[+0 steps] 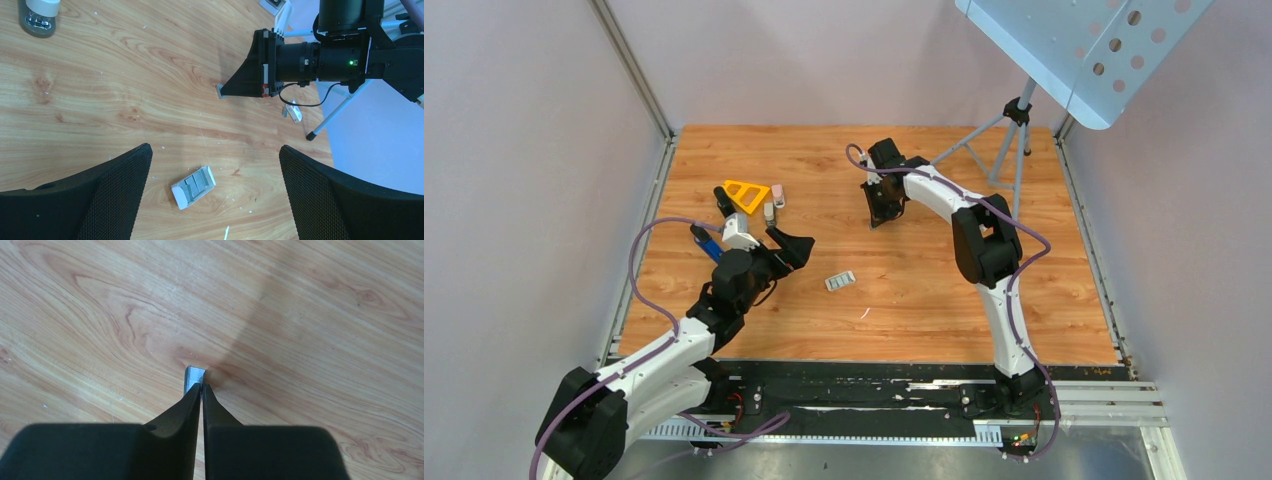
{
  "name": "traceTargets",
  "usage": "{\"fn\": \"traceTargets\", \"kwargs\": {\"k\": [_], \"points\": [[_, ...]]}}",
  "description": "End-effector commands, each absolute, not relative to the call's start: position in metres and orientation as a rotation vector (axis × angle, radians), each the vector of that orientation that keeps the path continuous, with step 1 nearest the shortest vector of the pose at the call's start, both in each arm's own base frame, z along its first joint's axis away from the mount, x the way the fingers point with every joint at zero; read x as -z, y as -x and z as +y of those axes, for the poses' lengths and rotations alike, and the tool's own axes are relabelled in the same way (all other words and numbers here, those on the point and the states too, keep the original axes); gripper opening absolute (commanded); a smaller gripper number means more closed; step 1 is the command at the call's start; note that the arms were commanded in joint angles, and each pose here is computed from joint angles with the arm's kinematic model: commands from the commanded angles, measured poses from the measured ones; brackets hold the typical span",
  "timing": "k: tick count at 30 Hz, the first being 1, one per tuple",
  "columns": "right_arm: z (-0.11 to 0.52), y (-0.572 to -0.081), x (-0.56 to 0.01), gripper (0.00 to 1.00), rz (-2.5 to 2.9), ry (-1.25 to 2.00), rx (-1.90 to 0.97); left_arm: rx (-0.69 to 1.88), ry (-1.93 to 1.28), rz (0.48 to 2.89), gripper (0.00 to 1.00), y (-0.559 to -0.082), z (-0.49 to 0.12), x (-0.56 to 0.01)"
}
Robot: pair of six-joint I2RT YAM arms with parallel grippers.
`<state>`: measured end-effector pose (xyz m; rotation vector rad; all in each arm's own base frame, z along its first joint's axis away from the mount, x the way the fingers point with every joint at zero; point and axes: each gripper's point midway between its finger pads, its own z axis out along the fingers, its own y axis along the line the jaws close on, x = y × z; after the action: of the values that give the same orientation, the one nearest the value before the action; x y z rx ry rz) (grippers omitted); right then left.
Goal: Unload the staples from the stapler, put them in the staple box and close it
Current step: Pick up the staple from the center of the board.
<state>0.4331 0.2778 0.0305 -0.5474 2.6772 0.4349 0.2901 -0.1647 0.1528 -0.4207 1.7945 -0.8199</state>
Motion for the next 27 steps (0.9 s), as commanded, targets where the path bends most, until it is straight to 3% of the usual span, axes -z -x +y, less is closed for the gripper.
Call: {"fn": "traceTargets", "kwargs": {"k": [1, 10, 27], "points": [[0.271, -0.427, -0.014, 0.06, 2.712, 0.589, -0.374, 0.792, 0.435, 1.790, 1.00, -0.292, -0.159, -0.149], [0.275, -0.420, -0.016, 0.00, 2.694, 0.668, -0.429, 0.791, 0.434, 1.791, 1.00, -0.292, -0.159, -0.148], [0.280, -0.406, -0.049, 0.00, 2.626, 0.686, -0.610, 0.828, 0.423, 1.753, 1.00, -0.290, -0.160, -0.157]]}}
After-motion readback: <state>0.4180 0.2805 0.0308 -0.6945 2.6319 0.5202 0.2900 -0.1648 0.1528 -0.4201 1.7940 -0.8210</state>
